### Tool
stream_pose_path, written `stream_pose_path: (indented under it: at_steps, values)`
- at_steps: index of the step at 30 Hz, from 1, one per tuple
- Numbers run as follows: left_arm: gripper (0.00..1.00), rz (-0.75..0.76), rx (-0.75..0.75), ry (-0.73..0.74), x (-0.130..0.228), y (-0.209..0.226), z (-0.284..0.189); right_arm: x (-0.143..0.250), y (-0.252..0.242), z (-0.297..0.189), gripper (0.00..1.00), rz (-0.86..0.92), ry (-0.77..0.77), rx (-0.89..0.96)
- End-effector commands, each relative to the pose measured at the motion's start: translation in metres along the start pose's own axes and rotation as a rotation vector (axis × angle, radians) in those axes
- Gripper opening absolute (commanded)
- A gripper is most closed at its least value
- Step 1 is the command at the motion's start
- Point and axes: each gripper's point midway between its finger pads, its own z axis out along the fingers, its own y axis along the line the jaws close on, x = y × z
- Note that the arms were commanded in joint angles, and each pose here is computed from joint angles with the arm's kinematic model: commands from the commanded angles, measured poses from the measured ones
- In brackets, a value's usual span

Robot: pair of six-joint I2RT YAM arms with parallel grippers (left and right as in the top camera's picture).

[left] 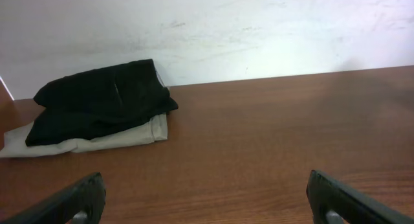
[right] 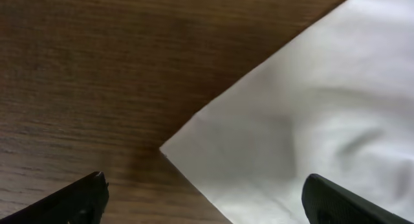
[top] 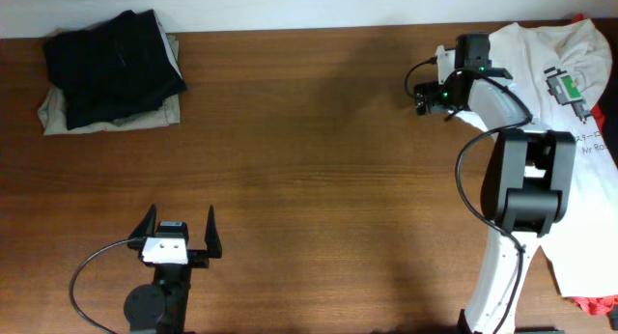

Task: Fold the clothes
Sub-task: 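Grasp the white T-shirt with the right gripper and drag it to table center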

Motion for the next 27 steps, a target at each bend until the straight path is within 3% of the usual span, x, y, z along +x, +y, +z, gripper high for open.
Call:
stream_pose_path:
  at_steps: [1,3,4,9,12,15,18,23,25,26,27]
  values:
    - [0.99,0.016,0.012,0.003,0.002,-0.003,0.000,0.001,0.006,0.011,0.99,0.012,0.006,-0.032]
    - [0.99,0.016,0.012,0.003,0.002,-0.003,0.000,0.008,0.007,0.020,0.98,0.014,0.028,-0.035]
    - [0.99,0.016,0.012,0.003,0.002,-0.003,0.000,0.012,0.008,0.024,0.87,0.018,0.038,-0.037]
    - [0.99,0.016,0.012,0.003,0.002,-0.003,0.000,0.011,0.020,0.025,0.08,0.061,0.034,-0.091]
    - [0.99,0.016,0.012,0.003,0.002,-0.003,0.000,-0.008,0.076,0.017,0.04,0.002,0.001,-0.208]
    - [0.99,0.016,0.012,0.003,0.002,-0.003,0.000,-0.048,0.175,-0.016,0.04,-0.164,-0.058,-0.285]
    - [0.99,0.016,0.012,0.003,0.002,-0.003,0.000,-0.071,0.314,-0.083,0.04,-0.368,-0.152,-0.457]
    - [0.99,0.016,0.012,0.003,0.002,-0.003,0.000,0.010,0.516,-0.152,0.04,-0.593,-0.181,-0.695]
    - [0.99,0.016,0.012,0.003,0.002,-0.003,0.000,0.008,0.526,-0.161,0.49,-0.594,-0.213,-0.679]
    - [0.99,0.016,0.012,0.003,0.002,-0.003,0.000,-0.001,0.519,-0.164,0.92,-0.583,-0.222,-0.654]
    - [0.99,0.016,0.012,0.003,0.002,-0.003,0.000,-0.011,0.508,-0.168,0.99,-0.567,-0.224,-0.635]
